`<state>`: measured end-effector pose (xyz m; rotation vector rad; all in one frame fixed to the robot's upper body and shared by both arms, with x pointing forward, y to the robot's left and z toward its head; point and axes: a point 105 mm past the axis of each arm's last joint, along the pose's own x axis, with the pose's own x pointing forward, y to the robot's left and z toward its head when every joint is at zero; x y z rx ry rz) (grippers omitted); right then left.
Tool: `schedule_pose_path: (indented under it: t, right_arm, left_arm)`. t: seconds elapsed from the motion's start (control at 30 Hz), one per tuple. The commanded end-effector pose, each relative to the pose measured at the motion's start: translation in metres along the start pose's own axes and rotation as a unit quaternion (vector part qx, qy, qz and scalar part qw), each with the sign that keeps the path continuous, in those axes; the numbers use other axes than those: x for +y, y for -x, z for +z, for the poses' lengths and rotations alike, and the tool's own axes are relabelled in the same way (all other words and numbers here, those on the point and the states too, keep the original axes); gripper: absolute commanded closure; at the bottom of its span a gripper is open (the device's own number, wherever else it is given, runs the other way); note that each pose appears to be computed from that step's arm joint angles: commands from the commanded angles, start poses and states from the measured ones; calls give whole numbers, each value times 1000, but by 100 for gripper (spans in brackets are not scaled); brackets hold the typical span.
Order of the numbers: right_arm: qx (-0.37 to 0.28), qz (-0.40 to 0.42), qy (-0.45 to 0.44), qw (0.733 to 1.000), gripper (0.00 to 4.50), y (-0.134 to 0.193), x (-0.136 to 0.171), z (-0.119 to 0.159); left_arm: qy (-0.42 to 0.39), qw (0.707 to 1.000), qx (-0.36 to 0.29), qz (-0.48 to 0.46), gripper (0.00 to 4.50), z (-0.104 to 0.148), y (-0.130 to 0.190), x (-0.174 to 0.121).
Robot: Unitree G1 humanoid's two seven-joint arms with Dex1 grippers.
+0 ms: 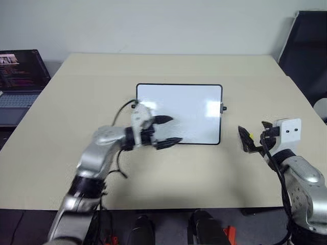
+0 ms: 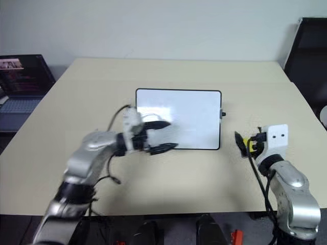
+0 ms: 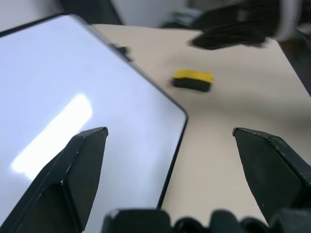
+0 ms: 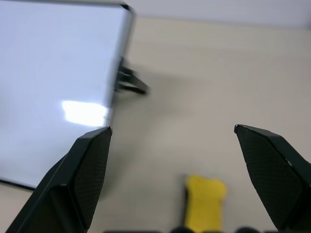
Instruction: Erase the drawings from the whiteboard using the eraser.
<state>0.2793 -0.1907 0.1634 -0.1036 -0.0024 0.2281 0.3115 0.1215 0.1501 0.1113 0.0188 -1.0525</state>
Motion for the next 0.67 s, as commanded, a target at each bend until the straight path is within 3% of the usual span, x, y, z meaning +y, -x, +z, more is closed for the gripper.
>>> schedule_pose_path:
  t: [0.03, 0.13, 0.3, 0.67]
  right_arm:
    - [-30, 2, 10, 999, 7, 8, 14, -1]
    - [-21, -46, 20, 999, 7, 21, 6, -31]
    - [-22, -137, -22, 990, 7, 47, -15, -55]
    - [6, -154, -62, 986, 7, 60, -26, -71]
  left_arm:
    - [22, 994, -20, 107, 0, -1, 29, 2]
    - [28, 978, -42, 202, 0, -7, 46, -3]
    - [-1, 936, -43, 350, 0, -24, 73, 5]
    - [5, 923, -49, 381, 0, -26, 65, 21]
